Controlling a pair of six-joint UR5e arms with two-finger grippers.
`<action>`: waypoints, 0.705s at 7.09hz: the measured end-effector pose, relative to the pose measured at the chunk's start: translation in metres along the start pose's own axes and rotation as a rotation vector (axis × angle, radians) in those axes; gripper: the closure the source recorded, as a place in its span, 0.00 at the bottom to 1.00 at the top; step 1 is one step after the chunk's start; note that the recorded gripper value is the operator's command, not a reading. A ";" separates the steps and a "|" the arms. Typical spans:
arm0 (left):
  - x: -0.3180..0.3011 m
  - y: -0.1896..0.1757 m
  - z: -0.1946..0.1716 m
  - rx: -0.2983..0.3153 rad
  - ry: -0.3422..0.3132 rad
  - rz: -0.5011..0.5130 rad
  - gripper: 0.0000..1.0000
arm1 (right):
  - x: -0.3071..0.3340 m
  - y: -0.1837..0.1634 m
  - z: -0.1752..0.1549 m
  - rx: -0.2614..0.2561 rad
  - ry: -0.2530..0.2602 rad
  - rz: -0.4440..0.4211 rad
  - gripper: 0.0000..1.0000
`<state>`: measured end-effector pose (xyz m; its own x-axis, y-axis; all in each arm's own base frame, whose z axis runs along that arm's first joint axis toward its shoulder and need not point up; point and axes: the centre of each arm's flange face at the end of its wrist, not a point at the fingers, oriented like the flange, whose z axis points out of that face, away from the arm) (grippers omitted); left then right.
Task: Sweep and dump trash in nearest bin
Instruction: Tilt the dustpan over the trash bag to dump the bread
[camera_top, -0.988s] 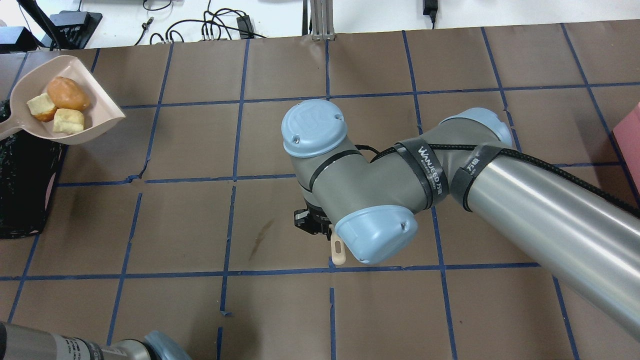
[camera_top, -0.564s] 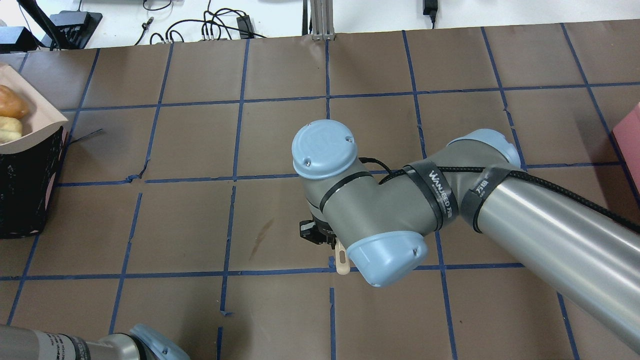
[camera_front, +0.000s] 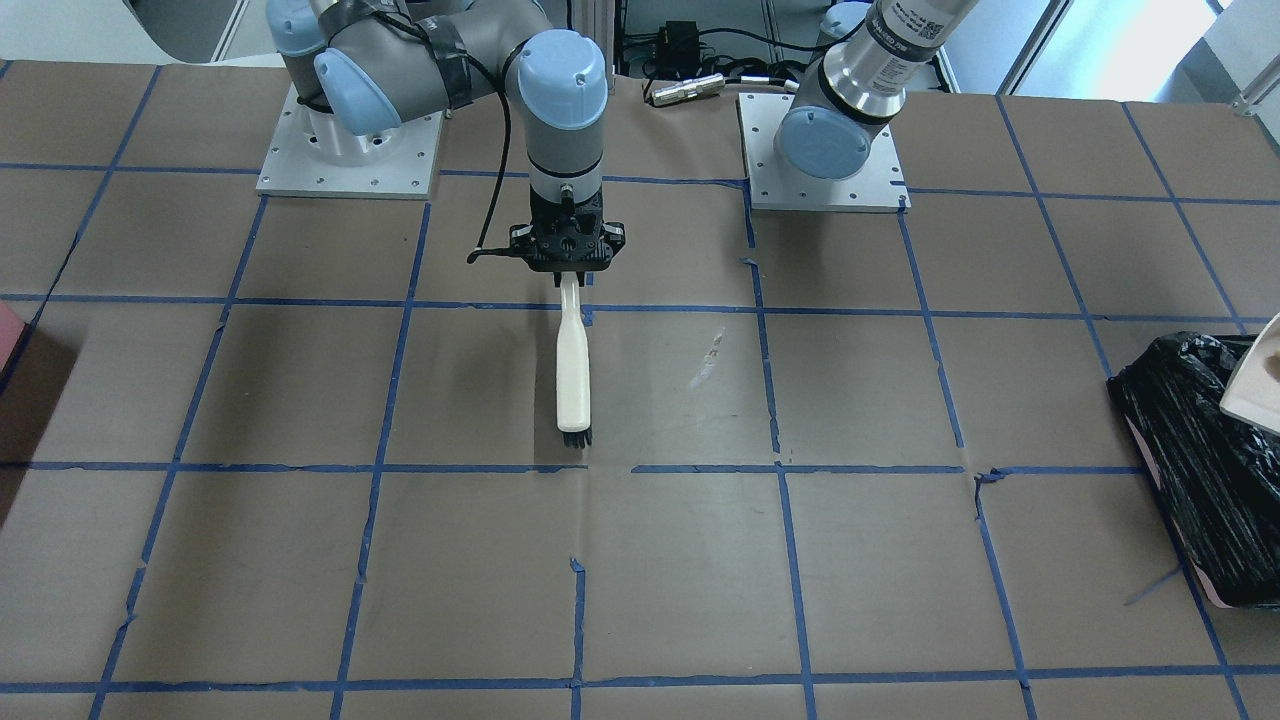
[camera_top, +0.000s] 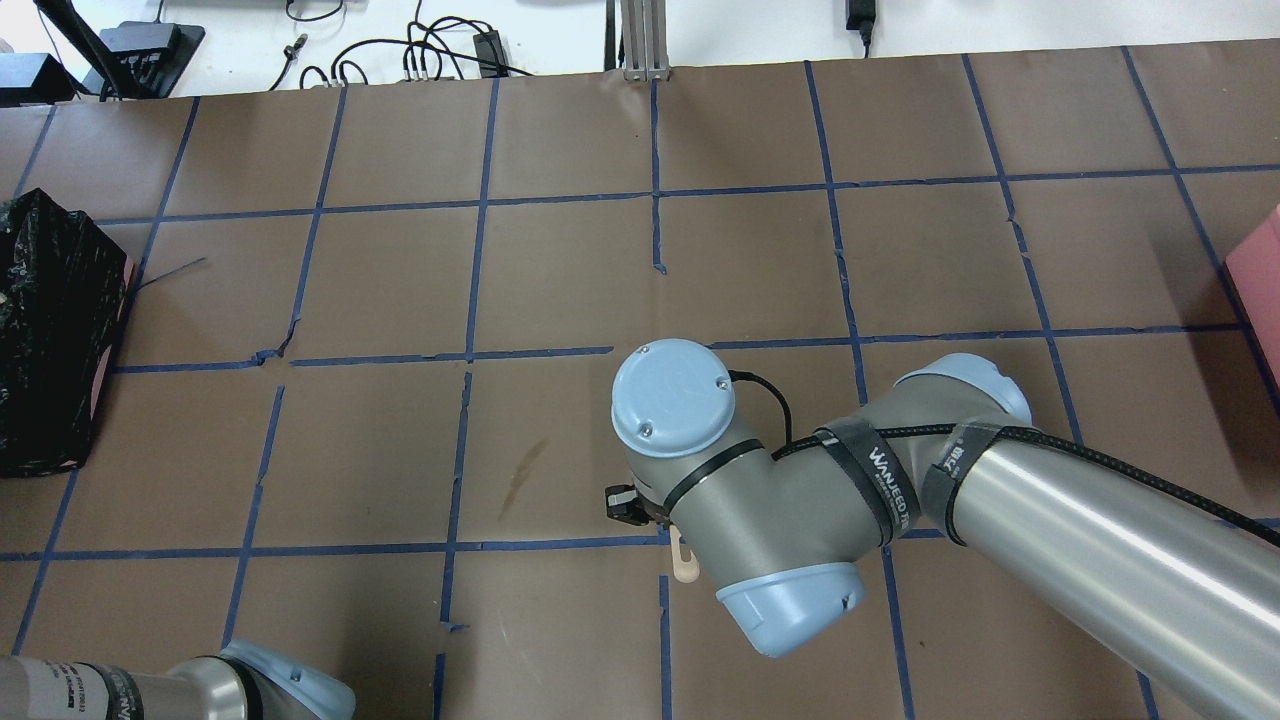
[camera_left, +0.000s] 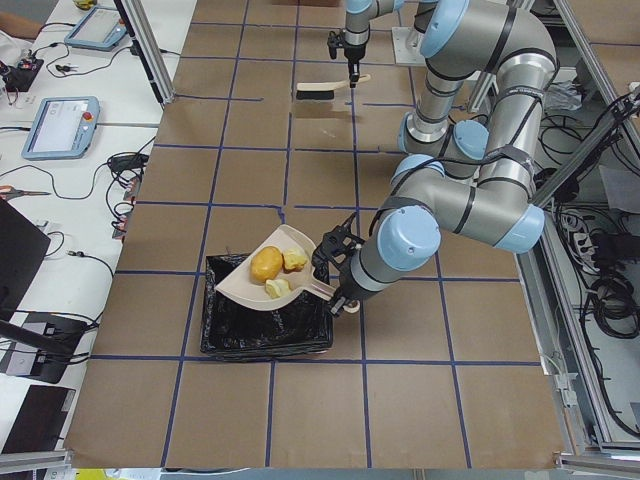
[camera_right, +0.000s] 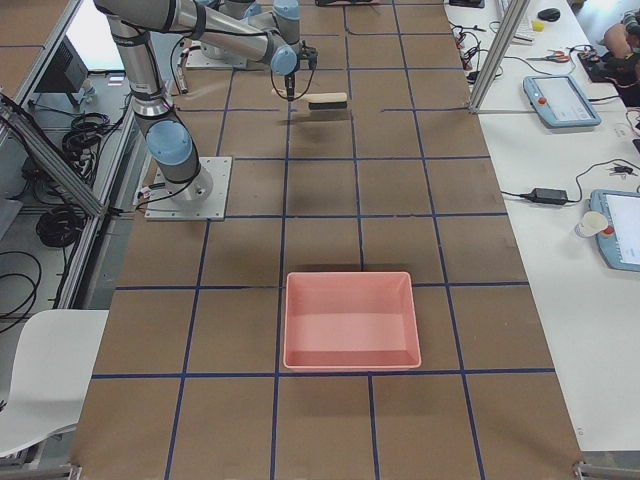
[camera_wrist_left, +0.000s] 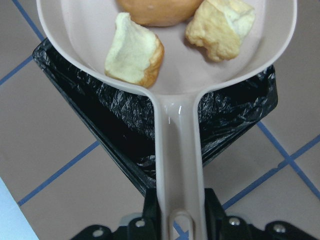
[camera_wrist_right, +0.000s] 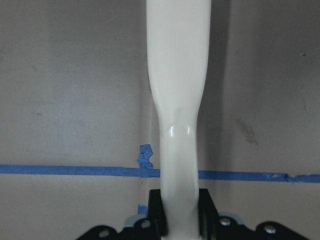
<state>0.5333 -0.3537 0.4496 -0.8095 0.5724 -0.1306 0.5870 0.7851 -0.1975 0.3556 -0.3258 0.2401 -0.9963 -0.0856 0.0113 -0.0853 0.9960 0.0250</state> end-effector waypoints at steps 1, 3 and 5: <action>-0.005 0.012 -0.002 -0.051 -0.015 0.004 0.99 | -0.004 -0.001 0.008 -0.004 -0.001 -0.005 0.94; -0.013 0.019 -0.001 -0.099 -0.063 0.021 0.99 | -0.015 -0.010 0.021 0.005 0.000 -0.015 0.79; -0.019 0.013 -0.003 -0.144 -0.111 0.060 0.99 | -0.022 -0.017 0.020 0.009 -0.001 -0.018 0.64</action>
<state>0.5561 -0.3537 0.4524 -0.7648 0.5956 -0.2456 0.6230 0.7809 -0.0461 0.3784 -0.3402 0.2197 -0.9946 -0.1037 0.0097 -0.1035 0.9945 0.0161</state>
